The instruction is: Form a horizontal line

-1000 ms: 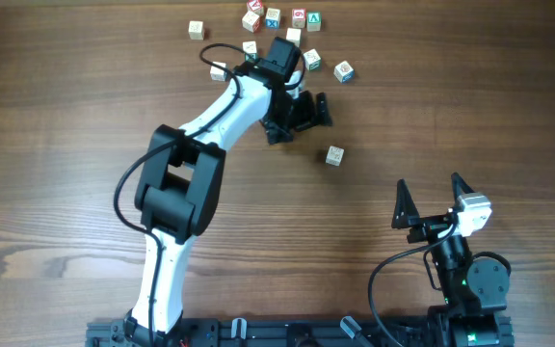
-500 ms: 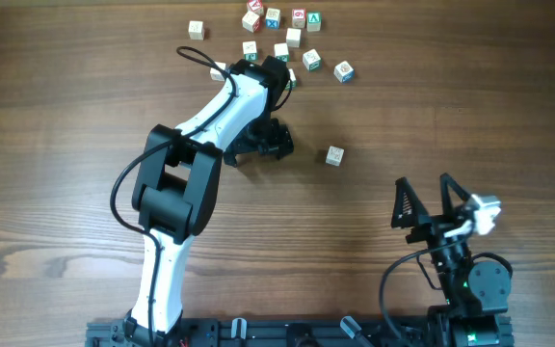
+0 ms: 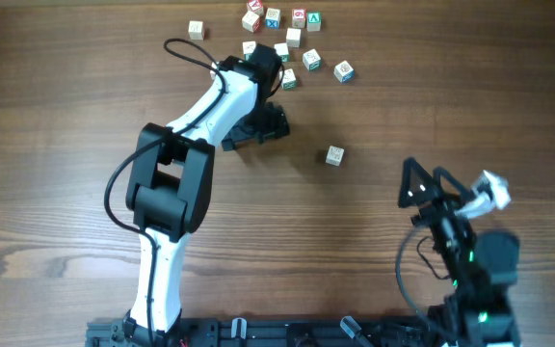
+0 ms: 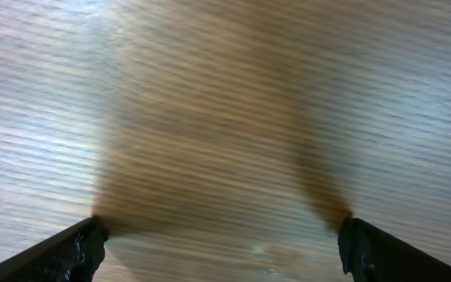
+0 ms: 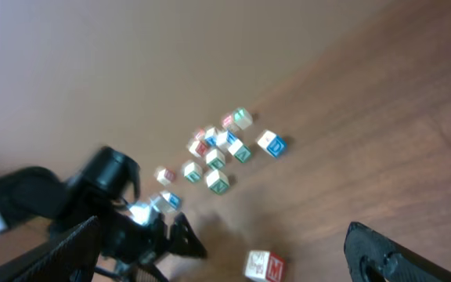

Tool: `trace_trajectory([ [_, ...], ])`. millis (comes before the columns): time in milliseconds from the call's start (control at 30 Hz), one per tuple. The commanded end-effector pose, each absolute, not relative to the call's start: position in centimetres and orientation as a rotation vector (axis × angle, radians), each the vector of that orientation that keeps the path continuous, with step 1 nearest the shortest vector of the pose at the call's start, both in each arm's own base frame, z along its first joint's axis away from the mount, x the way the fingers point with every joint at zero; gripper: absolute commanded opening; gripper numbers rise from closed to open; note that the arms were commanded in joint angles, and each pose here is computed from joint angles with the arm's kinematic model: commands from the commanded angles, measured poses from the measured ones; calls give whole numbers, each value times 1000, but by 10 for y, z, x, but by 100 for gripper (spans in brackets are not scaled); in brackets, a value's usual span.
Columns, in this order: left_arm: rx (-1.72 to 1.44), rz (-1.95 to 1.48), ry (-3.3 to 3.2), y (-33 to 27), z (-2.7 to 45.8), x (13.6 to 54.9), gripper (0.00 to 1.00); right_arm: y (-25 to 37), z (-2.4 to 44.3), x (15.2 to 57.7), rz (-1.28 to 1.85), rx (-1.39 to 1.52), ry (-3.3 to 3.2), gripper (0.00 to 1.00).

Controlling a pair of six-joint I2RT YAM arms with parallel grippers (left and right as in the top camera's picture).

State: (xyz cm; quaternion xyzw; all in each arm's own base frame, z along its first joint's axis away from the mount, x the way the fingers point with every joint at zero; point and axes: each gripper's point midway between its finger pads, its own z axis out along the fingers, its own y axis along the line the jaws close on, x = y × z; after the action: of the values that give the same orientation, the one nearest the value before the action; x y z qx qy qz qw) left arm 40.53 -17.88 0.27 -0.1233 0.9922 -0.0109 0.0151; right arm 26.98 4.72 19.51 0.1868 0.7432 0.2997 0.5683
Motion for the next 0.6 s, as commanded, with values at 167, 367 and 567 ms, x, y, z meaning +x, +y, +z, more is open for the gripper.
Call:
trace_trajectory([
  [167, -514, -8, 2747, -121, 119, 441, 100, 89, 240, 345, 569, -85, 2209, 100],
  [367, -729, -59, 2588, -52, 178, 445, 100, 126, 265, 404, 768, -219, 2061, 100],
  [567, -830, -44, 2599, -14, 182, 434, 100, 153, 210, 489, 702, -276, 2225, 100],
])
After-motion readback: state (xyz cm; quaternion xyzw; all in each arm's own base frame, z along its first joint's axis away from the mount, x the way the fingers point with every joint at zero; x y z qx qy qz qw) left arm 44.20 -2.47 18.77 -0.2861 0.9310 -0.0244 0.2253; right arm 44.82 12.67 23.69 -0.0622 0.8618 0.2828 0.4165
